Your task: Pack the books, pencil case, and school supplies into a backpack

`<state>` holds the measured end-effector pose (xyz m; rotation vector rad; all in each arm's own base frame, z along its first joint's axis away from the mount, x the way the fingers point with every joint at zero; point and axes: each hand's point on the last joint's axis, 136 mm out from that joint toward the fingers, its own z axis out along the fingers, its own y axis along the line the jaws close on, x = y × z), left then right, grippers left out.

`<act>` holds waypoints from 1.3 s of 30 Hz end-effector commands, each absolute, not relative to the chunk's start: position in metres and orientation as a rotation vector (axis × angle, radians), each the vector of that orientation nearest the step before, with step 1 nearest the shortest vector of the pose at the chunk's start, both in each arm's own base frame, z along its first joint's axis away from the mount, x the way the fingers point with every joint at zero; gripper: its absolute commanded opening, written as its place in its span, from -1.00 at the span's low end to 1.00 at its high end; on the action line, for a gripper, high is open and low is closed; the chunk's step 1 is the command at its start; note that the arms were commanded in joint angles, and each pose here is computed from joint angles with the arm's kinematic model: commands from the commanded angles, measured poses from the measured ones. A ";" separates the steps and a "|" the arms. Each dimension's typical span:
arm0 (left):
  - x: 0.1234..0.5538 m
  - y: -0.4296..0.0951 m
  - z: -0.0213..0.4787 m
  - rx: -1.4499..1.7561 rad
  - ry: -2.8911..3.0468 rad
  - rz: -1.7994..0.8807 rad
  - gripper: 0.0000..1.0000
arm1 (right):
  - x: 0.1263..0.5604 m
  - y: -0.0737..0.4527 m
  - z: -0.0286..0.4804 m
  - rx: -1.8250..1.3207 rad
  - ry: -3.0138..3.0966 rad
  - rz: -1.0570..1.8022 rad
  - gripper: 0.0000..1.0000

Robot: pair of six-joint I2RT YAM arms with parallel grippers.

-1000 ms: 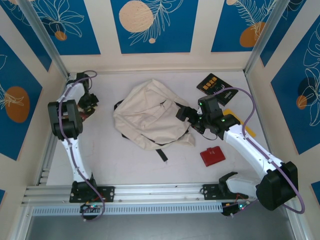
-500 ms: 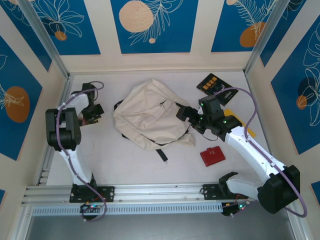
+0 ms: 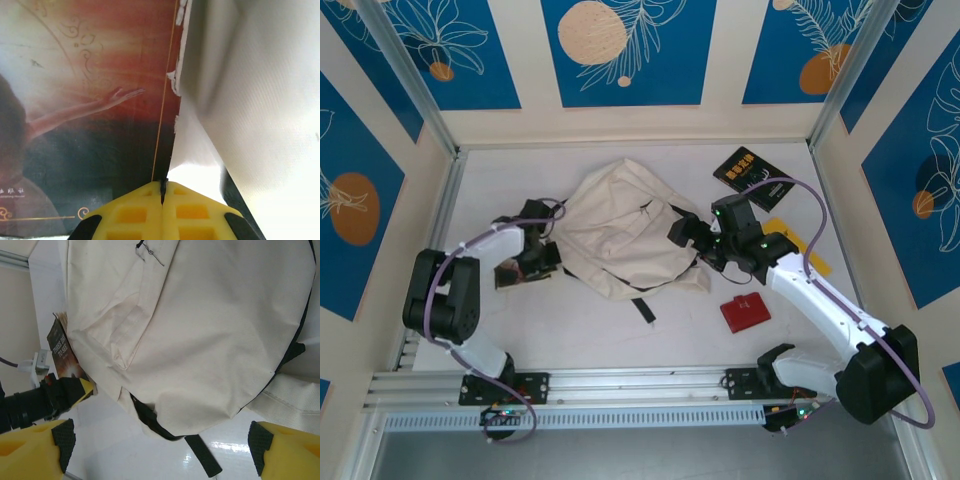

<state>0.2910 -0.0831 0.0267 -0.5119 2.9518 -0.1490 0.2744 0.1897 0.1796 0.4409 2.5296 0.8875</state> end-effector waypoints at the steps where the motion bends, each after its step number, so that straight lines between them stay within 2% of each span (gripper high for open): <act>1: 0.246 -0.102 0.010 -0.576 3.053 -0.154 -1.00 | 0.272 0.193 0.176 0.452 2.543 0.882 0.83; 11: 0.220 -0.159 0.026 -0.365 3.048 -0.222 -1.00 | 0.268 0.208 0.172 0.402 2.589 0.874 0.82; 12: 0.221 -0.161 0.030 -0.352 3.042 -0.235 -0.95 | 0.267 0.211 0.171 0.390 2.599 0.871 0.82; 14: 0.226 -0.159 0.042 -0.328 3.011 -0.235 -0.62 | 0.266 0.218 0.169 0.357 2.620 0.864 0.82; 16: 0.231 -0.157 0.055 -0.300 2.987 -0.243 -0.17 | 0.264 0.227 0.168 0.308 2.643 0.857 0.82; 18: 0.235 -0.151 0.066 -0.289 2.968 -0.254 0.06 | 0.262 0.239 0.162 0.258 2.681 0.845 0.81; 28: 0.235 -0.063 0.078 -0.626 2.862 -0.214 0.41 | 0.247 0.345 0.134 -0.187 2.812 0.756 0.66; 31: 0.225 -0.042 0.070 -0.753 2.840 -0.197 0.51 | 0.240 0.380 0.119 -0.326 2.847 0.742 0.51; 39: 0.202 -0.028 0.044 -0.966 2.796 -0.251 0.55 | 0.228 0.430 0.075 -0.610 2.942 0.737 0.12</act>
